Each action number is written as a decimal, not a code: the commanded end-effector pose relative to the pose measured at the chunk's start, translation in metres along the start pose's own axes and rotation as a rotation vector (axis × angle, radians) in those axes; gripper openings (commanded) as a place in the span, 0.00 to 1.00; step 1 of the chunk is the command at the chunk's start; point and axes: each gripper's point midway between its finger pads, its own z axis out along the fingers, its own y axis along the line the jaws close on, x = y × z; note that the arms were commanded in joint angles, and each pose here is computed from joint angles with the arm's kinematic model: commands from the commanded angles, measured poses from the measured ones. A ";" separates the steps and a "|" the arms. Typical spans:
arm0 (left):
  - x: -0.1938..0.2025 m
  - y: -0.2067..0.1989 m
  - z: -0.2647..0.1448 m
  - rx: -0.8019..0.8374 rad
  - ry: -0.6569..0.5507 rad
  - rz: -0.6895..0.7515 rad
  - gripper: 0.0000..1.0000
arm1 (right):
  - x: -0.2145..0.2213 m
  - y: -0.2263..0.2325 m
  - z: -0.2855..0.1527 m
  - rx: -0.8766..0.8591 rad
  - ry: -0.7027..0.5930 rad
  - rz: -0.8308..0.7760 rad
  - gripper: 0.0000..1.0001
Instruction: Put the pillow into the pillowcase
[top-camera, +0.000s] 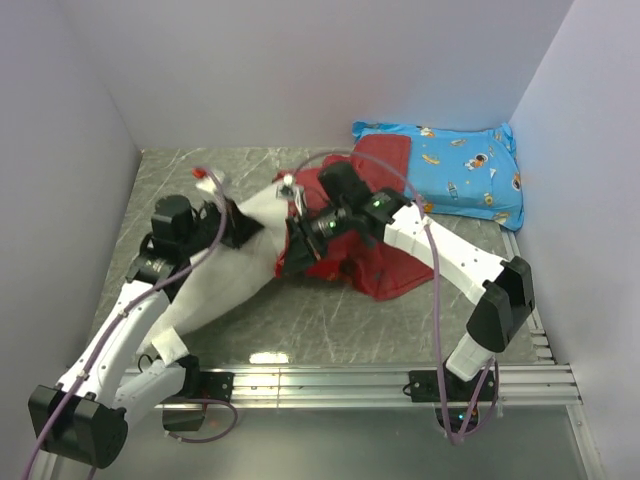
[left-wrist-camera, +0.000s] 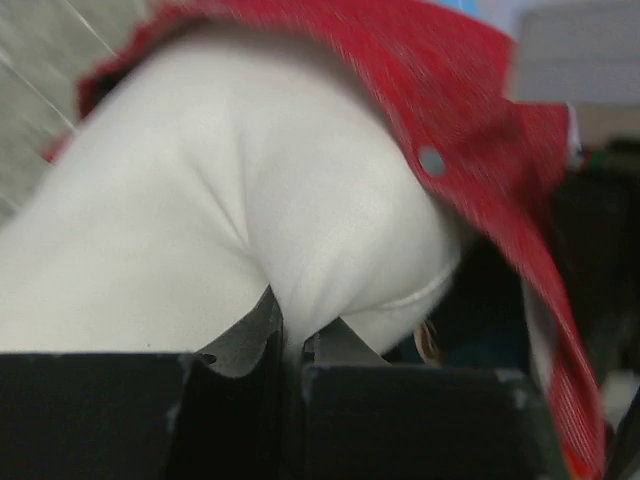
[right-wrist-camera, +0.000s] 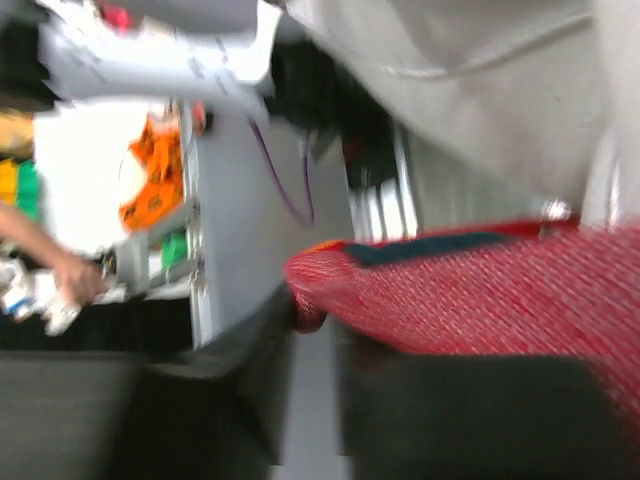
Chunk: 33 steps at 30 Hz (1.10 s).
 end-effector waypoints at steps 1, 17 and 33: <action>0.048 -0.043 -0.026 0.311 0.111 0.238 0.00 | 0.030 0.035 -0.013 -0.070 0.034 -0.037 0.38; -0.005 -0.051 -0.040 0.293 0.232 0.253 0.99 | -0.131 -0.133 -0.127 0.649 -0.203 -0.117 0.78; 0.040 0.121 -0.006 0.242 0.585 -0.030 0.99 | 0.032 -0.185 -0.048 0.557 0.293 -0.286 0.72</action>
